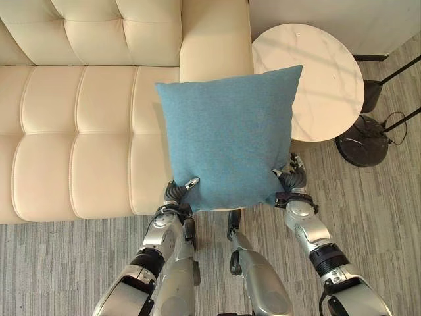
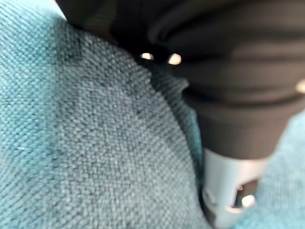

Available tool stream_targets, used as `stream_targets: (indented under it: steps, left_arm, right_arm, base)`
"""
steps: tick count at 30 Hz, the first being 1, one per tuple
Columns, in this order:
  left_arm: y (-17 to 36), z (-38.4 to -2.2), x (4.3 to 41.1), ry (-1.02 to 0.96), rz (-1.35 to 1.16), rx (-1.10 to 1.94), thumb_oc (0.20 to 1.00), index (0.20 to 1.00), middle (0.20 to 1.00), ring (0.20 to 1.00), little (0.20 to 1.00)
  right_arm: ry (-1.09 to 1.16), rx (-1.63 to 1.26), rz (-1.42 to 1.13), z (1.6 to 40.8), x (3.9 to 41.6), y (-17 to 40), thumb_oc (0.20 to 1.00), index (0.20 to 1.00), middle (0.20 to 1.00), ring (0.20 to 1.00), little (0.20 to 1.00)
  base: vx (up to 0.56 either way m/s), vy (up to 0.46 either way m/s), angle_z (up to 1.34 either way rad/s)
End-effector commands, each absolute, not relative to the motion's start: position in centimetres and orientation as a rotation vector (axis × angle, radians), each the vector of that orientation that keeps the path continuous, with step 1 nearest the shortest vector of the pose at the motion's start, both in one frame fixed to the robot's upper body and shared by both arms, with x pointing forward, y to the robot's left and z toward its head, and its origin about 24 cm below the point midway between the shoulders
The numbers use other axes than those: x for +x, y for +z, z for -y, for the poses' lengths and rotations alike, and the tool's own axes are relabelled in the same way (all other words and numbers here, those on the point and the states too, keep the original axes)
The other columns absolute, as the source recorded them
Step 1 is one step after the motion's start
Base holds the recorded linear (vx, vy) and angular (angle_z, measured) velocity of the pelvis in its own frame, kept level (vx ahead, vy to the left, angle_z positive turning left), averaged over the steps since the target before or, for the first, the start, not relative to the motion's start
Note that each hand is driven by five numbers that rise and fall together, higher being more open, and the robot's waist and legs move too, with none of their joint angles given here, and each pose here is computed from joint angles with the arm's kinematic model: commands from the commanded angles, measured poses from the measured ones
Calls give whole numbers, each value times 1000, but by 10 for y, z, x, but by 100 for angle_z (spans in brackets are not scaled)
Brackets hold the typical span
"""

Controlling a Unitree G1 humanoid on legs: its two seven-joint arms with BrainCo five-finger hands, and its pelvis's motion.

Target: Pick up all the scattered cushions and arrange them neatly on the sofa.

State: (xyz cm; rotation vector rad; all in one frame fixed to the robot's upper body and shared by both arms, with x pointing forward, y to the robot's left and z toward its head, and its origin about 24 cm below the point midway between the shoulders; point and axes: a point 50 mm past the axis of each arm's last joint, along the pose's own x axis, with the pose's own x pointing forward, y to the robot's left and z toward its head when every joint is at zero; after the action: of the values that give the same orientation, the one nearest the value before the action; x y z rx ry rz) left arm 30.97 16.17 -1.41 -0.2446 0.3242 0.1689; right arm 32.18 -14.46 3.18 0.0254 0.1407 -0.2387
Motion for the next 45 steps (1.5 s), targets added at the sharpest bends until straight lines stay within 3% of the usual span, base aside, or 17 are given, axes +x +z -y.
stream_targets:
  steps: [1,6,7,8,9,18,25,45]
  left_arm:
    - [-6,-97,319,-4,-354,-324,1000,1000,1000,1000,1000]
    - [1,-88,322,-43,-331,-360,1000,1000,1000,1000,1000]
    - [5,-83,323,-73,-325,-395,561,561,561,561,561]
    - [5,-83,323,-73,-325,-395,341,341,341,341,341]
    - [6,-79,323,-90,-324,-422,200,200,200,200,200]
    - [12,-49,311,-193,-357,-792,200,200,200,200,200]
    - [15,-37,304,-255,-363,-830,200,200,200,200,200]
    - [42,-91,251,-388,-126,-723,200,200,200,200,200]
  right_arm:
    - [104,295,-172,62,317,36,1000,1000,1000,1000,1000]
    - [152,369,-188,53,315,36,1000,1000,1000,1000,1000]
    - [172,382,-183,51,315,37,853,853,853,853,853]
    - [172,382,-183,51,315,37,611,611,611,611,611]
    - [181,400,-177,50,315,39,200,200,200,200,200]
    - [184,584,-191,55,308,34,200,200,200,200,200]
    - [168,602,-177,61,309,37,200,200,200,200,200]
    - [364,712,-101,90,245,40,200,200,200,200,200]
  base:
    - [0,-7,6]
    - [-1,4,9]
    - [0,11,5]
    - [0,0,0]
    - [0,0,0]
    - [-7,17,-4]
    - [0,0,0]
    - [-17,30,-2]
